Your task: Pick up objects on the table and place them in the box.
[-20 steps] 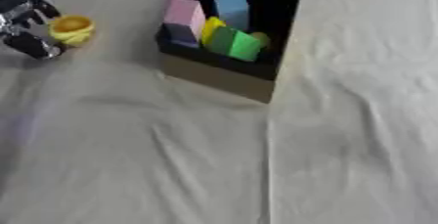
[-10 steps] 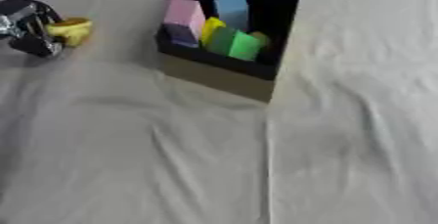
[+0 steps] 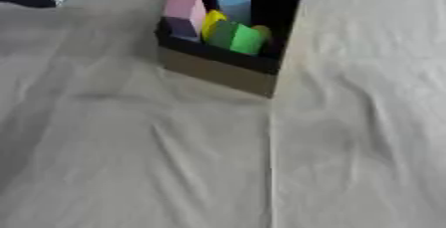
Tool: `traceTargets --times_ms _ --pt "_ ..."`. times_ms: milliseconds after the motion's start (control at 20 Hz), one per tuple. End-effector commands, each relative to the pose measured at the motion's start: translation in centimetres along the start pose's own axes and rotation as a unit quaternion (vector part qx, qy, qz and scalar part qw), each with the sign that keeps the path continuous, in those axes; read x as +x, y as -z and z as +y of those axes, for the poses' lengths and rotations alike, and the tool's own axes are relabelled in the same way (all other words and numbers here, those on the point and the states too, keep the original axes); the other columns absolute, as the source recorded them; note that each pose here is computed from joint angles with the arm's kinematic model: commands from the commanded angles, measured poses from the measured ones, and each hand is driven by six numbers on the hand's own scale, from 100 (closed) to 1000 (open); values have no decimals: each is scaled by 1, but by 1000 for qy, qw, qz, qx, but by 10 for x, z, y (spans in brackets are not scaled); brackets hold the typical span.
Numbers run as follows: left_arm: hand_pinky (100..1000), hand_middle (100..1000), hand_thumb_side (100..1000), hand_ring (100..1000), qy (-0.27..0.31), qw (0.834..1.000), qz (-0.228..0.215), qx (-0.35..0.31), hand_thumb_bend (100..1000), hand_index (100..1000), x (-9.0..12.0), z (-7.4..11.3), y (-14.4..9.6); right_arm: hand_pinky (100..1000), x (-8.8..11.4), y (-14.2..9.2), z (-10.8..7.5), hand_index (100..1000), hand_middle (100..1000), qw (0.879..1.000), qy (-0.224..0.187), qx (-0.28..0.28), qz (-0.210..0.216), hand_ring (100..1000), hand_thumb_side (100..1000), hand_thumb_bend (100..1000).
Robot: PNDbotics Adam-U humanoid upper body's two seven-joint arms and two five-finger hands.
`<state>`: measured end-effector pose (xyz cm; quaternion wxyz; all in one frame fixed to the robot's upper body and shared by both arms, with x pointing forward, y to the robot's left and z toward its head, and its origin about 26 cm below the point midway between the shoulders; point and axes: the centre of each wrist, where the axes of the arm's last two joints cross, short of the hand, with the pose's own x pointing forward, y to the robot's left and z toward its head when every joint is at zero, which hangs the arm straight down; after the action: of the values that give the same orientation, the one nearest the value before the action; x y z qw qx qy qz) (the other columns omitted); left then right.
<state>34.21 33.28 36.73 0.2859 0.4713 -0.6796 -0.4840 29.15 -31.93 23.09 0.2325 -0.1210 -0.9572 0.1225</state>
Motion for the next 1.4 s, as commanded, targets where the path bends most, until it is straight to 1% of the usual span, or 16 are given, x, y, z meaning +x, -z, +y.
traceTargets --times_ms 50,200,350,450,600,800,900,1100,1200,1250,1300,1350,1400 --pt "568 521 100 557 35 996 -79 33 112 564 41 32 -12 861 6 7 -5 738 649 1000 -4 8 -14 829 630 100" --pt "566 518 100 552 27 988 -150 41 100 560 75 37 -17 861 6 8 -6 738 649 1000 -1 9 -14 829 630 100" --pt "567 518 100 550 3 978 -205 30 100 560 97 37 -10 861 7 8 -5 738 649 1000 3 10 -14 829 630 100" --pt "568 520 100 552 -12 975 -223 14 100 563 106 36 -2 861 7 9 -5 738 650 1000 7 11 -14 829 631 100" --pt "568 521 100 552 -27 974 -224 -15 100 564 109 27 15 861 7 10 -4 738 650 1000 11 12 -14 829 631 100" --pt "566 521 100 553 -47 974 -215 -48 100 565 106 9 37 861 8 12 -4 739 650 1000 15 11 -17 830 631 100" --pt "567 525 100 557 -47 975 -209 -62 100 570 105 0 46 862 8 13 -4 738 650 1000 17 12 -19 830 632 100" --pt "570 533 100 563 -43 978 -186 -84 100 581 100 -19 64 862 8 14 -3 738 649 1000 21 13 -19 830 633 100" --pt "579 548 100 571 -48 980 -172 -91 100 604 97 -29 72 863 8 14 -2 738 649 999 22 14 -18 830 633 100" --pt "593 569 100 581 -52 980 -166 -94 146 638 95 -34 76 863 8 14 -2 738 649 1000 22 14 -17 830 633 100" --pt "630 612 104 615 -54 980 -161 -101 248 709 94 -39 78 863 8 13 -2 738 649 1000 22 14 -17 830 633 100" --pt "659 646 192 647 -55 979 -161 -109 312 766 93 -44 80 863 8 13 -2 738 649 1000 22 13 -16 830 634 100" --pt "714 729 289 708 -55 978 -162 -117 423 850 92 -47 81 863 8 13 -2 738 648 1000 22 13 -15 830 634 100"
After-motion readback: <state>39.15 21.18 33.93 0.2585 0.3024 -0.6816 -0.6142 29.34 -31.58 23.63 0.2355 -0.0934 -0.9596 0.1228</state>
